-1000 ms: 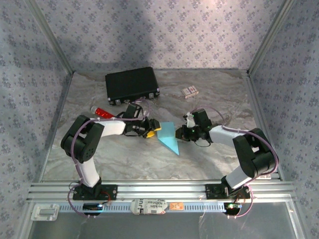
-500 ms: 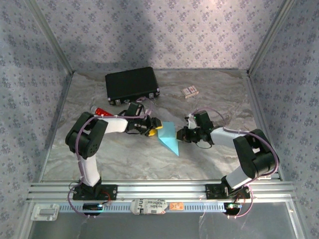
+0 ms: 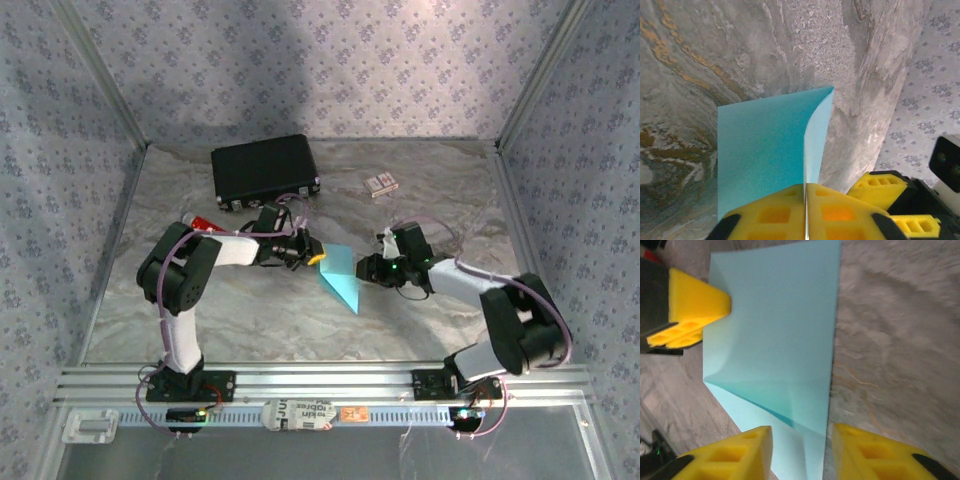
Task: Fold a paper plane with a square sheet of paper (pick it up from the middle)
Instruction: Fourth fold the wing at the center of the table.
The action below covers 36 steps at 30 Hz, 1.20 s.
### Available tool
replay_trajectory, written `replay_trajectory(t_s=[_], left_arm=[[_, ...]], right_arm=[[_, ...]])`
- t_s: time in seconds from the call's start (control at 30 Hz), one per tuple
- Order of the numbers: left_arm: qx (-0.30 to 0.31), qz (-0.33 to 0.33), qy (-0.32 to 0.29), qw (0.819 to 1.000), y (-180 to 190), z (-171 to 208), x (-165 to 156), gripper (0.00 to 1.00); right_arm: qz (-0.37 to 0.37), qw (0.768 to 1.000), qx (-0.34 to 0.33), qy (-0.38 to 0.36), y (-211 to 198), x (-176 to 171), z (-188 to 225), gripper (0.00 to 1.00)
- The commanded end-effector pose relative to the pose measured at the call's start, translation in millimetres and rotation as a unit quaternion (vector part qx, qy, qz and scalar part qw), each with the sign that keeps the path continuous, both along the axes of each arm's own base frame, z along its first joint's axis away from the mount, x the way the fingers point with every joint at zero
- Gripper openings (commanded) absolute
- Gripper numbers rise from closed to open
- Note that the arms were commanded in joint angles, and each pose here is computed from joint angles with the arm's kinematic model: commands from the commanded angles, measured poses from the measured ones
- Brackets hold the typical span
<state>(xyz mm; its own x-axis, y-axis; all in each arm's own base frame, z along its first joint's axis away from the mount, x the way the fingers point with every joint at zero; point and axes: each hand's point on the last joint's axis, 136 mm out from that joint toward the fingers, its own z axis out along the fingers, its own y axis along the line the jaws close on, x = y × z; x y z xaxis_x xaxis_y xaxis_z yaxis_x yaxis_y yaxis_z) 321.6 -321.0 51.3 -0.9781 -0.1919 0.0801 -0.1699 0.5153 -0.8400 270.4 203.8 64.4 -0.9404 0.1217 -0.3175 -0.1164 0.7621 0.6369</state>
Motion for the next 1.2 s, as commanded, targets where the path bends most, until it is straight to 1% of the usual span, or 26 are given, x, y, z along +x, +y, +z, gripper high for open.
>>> replay_trajectory(t_s=[0.0, 0.07, 0.1, 0.13, 0.23, 0.27, 0.3, 0.33, 0.37, 0.4, 0.47, 0.53, 0.67, 0.7, 0.77, 0.83, 0.87, 0.97, 1.03, 1.17], left_arm=[[-0.027, -0.006, 0.003, 1.0, -7.7, 12.1, 0.7, 0.03], [-0.014, 0.0, 0.013, 1.0, -2.8, 12.4, -1.9, 0.01], [-0.011, 0.005, 0.01, 1.0, -0.4, 13.0, -2.0, 0.0], [-0.007, 0.011, 0.002, 1.0, 2.5, 14.1, -2.0, 0.0], [0.012, 0.035, -0.028, 0.999, 12.9, 6.5, 0.1, 0.0], [0.023, 0.047, -0.021, 0.998, 17.1, -0.3, -0.3, 0.0], [0.025, 0.055, -0.003, 0.998, 19.7, -3.9, -2.3, 0.0], [0.006, 0.056, -0.003, 0.998, 16.9, 0.5, -3.7, 0.0], [-0.001, 0.061, -0.012, 0.998, 15.6, 3.9, -5.4, 0.0], [0.008, 0.067, -0.016, 0.998, 17.8, 2.3, -7.2, 0.0], [0.038, 0.078, -0.019, 0.996, 26.4, -3.3, -10.7, 0.0], [0.038, 0.092, -0.021, 0.995, 32.3, -1.4, -11.7, 0.0], [0.039, 0.094, -0.03, 0.994, 34.4, 4.0, -12.1, 0.01], [0.034, 0.092, -0.033, 0.995, 32.5, 6.7, -11.1, 0.03], [0.023, 0.086, -0.035, 0.995, 28.7, 11.5, -11.0, 0.12], [0.014, 0.083, -0.042, 0.996, 26.9, 16.4, -10.2, 0.15], [0.009, 0.079, -0.044, 0.996, 25.4, 18.5, -10.3, 0.18], [-0.008, 0.067, -0.047, 0.997, 20.3, 25.0, -12.2, 0.22], [-0.015, 0.066, -0.044, 0.997, 19.4, 26.8, -13.1, 0.21], [-0.024, 0.07, -0.036, 0.997, 18.7, 27.3, -14.3, 0.13]], right_arm=[[-0.047, 0.996, -0.071, -0.022, -25.7, -0.6, 14.4, 0.47], [-0.058, 0.993, -0.079, -0.059, -26.5, -0.6, 34.6, 0.49], [-0.065, 0.991, -0.084, -0.077, -27.3, -0.4, 40.8, 0.51], [-0.07, 0.989, -0.09, -0.1, -28.0, 0.5, 46.6, 0.52], [-0.076, 0.973, -0.137, -0.169, -31.7, 0.0, 49.1, 0.52], [-0.07, 0.967, -0.152, -0.194, -29.6, -1.6, 48.5, 0.53], [-0.073, 0.963, -0.158, -0.205, -27.4, -4.0, 48.7, 0.55], [-0.072, 0.962, -0.159, -0.21, -22.6, -7.5, 49.0, 0.63], [-0.056, 0.959, -0.163, -0.224, -15.2, -10.3, 50.2, 0.64], [-0.044, 0.954, -0.174, -0.24, -10.6, -11.8, 49.3, 0.65], [0.007, 0.939, -0.207, -0.275, 2.1, -15.7, 42.9, 0.64], [0.045, 0.923, -0.244, -0.295, 12.6, -18.5, 42.5, 0.63], [0.125, 0.894, -0.262, -0.342, 44.5, -27.5, 39.3, 0.58], [0.136, 0.888, -0.267, -0.348, 48.4, -28.9, 37.3, 0.56], [0.156, 0.876, -0.289, -0.353, 51.7, -31.5, 28.7, 0.53], [0.176, 0.868, -0.298, -0.356, 55.1, -35.1, 21.3, 0.51], [0.187, 0.864, -0.299, -0.359, 58.0, -37.9, 19.1, 0.5], [0.204, 0.856, -0.301, -0.367, 62.3, -43.6, 15.8, 0.5], [0.211, 0.853, -0.3, -0.371, 63.2, -48.3, 12.5, 0.5], [0.224, 0.845, -0.299, -0.383, 66.9, -58.4, 6.9, 0.5]])
